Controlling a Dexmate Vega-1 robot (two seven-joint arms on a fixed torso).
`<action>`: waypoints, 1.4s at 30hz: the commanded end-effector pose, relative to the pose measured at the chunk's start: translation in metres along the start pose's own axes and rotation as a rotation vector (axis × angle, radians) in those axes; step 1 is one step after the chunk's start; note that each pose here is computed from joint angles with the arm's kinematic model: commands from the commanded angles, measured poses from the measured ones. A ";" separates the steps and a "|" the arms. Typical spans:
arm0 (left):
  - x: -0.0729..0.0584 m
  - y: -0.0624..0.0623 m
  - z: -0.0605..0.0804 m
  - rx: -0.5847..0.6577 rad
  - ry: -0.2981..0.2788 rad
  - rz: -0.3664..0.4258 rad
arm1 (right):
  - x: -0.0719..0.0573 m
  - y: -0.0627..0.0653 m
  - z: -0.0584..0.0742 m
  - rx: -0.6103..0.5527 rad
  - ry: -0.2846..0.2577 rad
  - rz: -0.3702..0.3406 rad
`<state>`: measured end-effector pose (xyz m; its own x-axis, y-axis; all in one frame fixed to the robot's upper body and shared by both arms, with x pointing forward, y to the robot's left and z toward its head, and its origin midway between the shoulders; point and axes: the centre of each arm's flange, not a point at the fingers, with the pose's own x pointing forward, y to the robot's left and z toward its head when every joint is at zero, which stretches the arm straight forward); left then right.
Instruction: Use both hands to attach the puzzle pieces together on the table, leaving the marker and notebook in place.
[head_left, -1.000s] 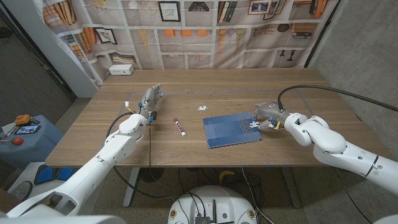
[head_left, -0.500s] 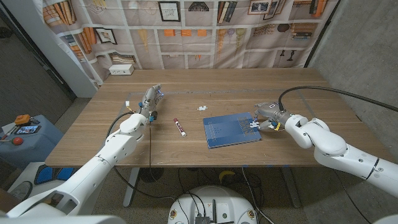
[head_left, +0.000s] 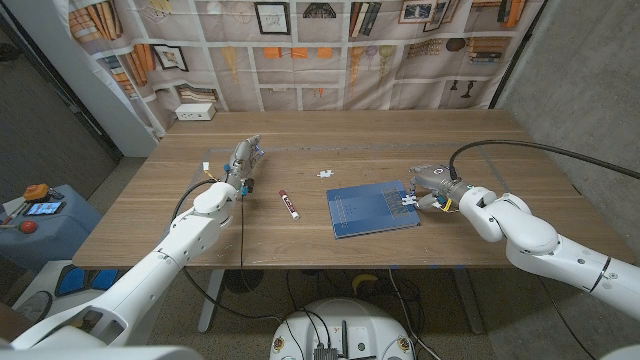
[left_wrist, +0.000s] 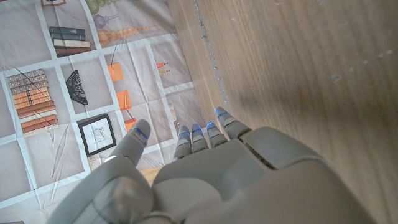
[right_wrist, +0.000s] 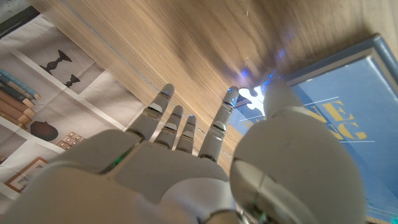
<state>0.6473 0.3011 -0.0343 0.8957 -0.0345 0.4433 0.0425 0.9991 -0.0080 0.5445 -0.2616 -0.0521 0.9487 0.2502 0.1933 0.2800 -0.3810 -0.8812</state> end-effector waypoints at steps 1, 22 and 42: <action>-0.001 -0.002 -0.001 -0.001 0.004 0.003 | 0.000 0.001 0.000 -0.009 -0.007 -0.016; 0.003 -0.003 -0.001 -0.002 0.008 0.002 | 0.001 0.002 0.000 -0.014 -0.015 -0.039; 0.002 -0.006 -0.002 -0.002 0.008 -0.002 | -0.003 0.002 -0.001 -0.001 -0.007 -0.058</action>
<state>0.6500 0.2965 -0.0345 0.8996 -0.0344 0.4354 0.0429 0.9990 -0.0097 0.5448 -0.2613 -0.0544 0.9310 0.2823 0.2316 0.3297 -0.3778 -0.8652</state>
